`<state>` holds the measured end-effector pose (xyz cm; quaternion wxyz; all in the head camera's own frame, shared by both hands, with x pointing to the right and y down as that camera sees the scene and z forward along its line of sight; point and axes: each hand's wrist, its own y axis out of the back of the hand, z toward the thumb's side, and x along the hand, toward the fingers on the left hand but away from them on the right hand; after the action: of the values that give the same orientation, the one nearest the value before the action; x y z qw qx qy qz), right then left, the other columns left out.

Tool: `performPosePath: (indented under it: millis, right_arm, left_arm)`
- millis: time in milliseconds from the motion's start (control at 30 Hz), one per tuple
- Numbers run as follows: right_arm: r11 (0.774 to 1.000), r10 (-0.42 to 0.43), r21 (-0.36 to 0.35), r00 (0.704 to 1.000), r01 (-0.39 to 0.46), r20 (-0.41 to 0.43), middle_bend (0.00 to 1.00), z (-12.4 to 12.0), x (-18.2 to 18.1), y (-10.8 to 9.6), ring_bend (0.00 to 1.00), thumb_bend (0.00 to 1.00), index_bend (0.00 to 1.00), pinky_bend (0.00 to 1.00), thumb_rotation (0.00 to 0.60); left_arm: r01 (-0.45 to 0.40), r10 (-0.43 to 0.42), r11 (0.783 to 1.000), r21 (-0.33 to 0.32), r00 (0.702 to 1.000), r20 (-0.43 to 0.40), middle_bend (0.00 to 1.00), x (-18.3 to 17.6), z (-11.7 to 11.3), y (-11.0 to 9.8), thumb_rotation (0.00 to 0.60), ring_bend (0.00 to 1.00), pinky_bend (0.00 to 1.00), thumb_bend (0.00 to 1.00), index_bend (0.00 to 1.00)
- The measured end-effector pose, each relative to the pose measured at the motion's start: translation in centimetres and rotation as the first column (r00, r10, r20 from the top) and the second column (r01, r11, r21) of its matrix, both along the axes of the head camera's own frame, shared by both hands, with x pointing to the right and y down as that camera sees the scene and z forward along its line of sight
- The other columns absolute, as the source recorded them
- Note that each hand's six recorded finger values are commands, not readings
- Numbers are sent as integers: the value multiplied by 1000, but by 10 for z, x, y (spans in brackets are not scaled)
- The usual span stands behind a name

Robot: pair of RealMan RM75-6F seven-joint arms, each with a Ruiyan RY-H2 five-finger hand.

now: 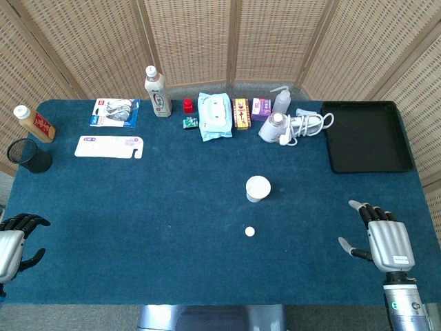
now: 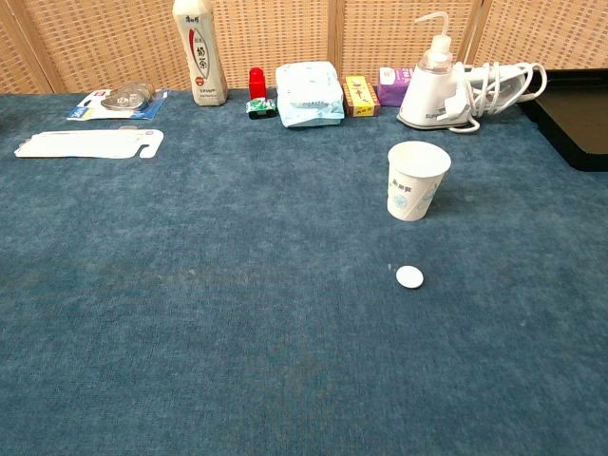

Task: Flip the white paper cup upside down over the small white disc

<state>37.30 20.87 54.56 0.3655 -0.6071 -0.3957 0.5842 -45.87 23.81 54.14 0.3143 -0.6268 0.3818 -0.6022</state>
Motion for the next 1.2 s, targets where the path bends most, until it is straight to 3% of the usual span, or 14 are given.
performPosePath:
  millis: [233,433,667,867,967,1200]
  right_arm:
    - [1000,-8,-4,1000,8,16,295,7,-4,-2,308,283,213,351,425]
    - [998,-66,19,991,65,116,296,3,-25,-8,314,276,213,351,426]
    - [986,-164,33,959,161,232,324,3,-68,-29,410,273,214,367,424]
    - [975,-217,26,924,220,316,311,17,-112,-53,394,267,221,367,427]
    - [975,-213,5,926,222,313,305,29,-123,-62,410,248,223,381,426]
    - [979,-190,-36,967,199,171,295,59,-132,-82,413,224,224,382,422]
  left_arm:
    - [-7,7,1000,-2,1000,10,320,1,2,-3,600,216,228,249,356]
    - [-16,16,1000,10,1000,-2,320,3,-3,-4,600,216,228,249,355]
    - [-30,30,999,22,1000,-6,320,5,-7,-7,600,216,228,249,355]
    - [-28,28,1000,13,1000,-14,320,7,-3,-7,600,216,228,250,355]
    - [-29,29,1000,5,999,-14,320,7,0,-6,600,216,228,249,356]
    - [-32,32,999,-15,999,-10,320,7,8,-7,600,217,228,249,355]
